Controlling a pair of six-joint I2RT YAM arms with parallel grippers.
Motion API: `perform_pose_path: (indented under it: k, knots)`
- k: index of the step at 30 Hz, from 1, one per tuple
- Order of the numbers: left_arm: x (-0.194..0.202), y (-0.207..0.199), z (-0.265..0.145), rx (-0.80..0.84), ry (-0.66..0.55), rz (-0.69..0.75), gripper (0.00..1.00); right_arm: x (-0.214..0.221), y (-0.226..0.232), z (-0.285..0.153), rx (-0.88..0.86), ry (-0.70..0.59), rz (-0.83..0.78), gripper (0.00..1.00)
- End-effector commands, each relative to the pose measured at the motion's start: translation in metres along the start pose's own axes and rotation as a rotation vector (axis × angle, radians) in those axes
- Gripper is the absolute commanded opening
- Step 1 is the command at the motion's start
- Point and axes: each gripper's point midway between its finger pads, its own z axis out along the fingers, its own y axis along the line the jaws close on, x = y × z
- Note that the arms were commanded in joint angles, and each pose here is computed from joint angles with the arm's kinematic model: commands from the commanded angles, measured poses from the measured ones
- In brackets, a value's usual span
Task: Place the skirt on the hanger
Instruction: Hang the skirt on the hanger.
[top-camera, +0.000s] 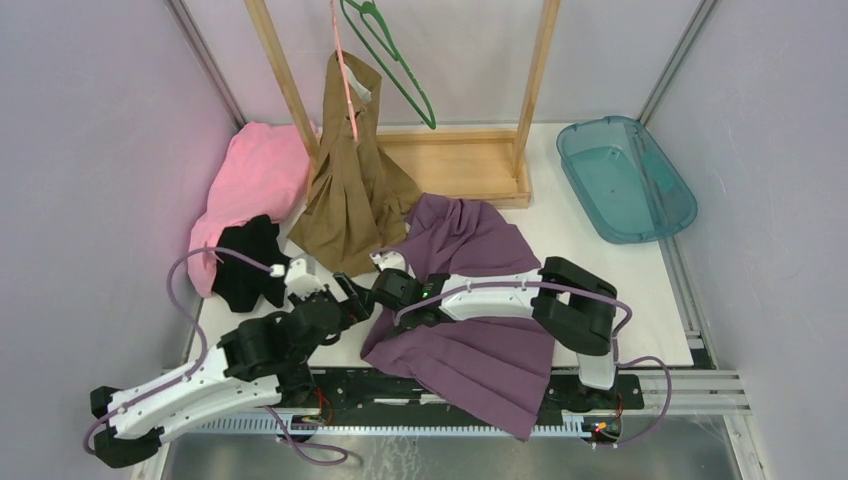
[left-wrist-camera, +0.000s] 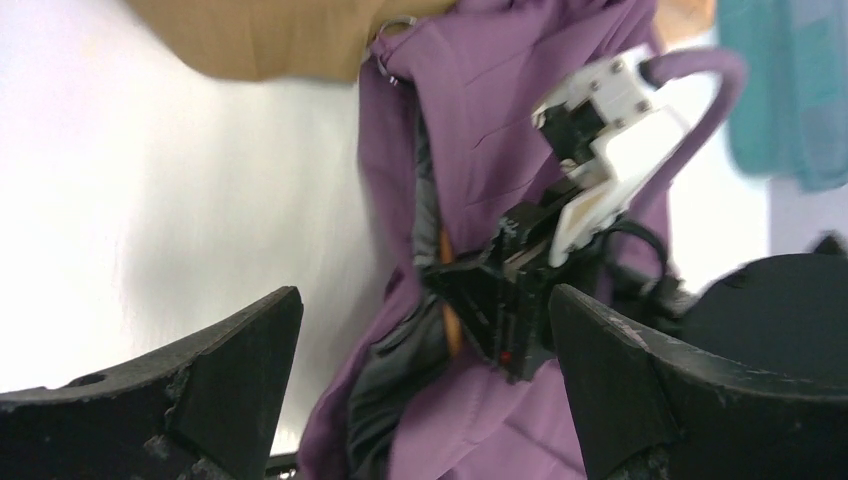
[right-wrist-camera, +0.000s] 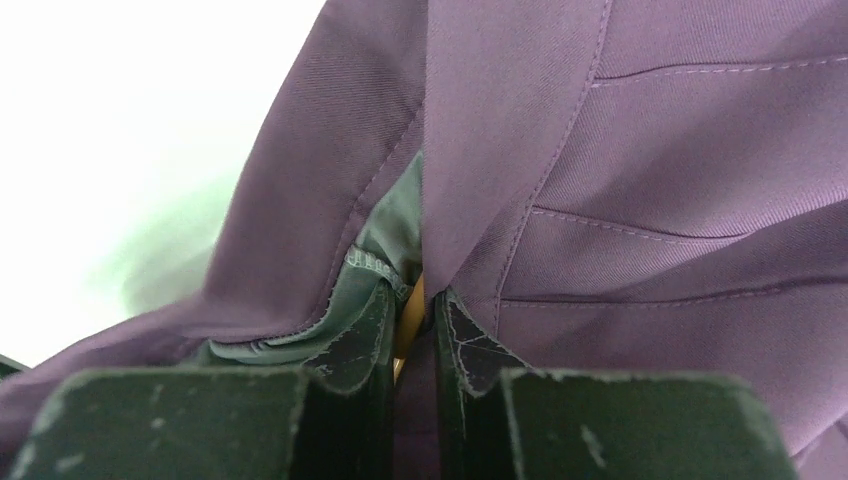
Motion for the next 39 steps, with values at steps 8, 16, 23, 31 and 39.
perform_pose_path:
  k: [8, 16, 23, 31, 39]
  knots:
    - [0.047, -0.029, 0.01, 0.102, 0.191, 0.102, 0.98, 0.019, -0.064, -0.024, 0.009, 0.057, -0.252, 0.06]
    - [0.056, -0.013, 0.033, -0.005, 0.16, 0.153, 0.99, 0.02, -0.071, -0.05, -0.057, 0.021, -0.281, 0.04]
    - [0.066, -0.012, 0.053, -0.066, 0.201, 0.192, 0.99, 0.015, -0.072, -0.081, -0.103, 0.005, -0.268, 0.45]
    - [0.075, -0.003, 0.074, -0.086, 0.267, 0.196, 0.87, -0.018, -0.059, -0.12, -0.19, -0.112, -0.21, 0.36]
    - [0.061, -0.005, 0.073, -0.087, 0.225, 0.172, 0.67, -0.004, -0.01, -0.092, -0.362, 0.02, -0.169, 0.3]
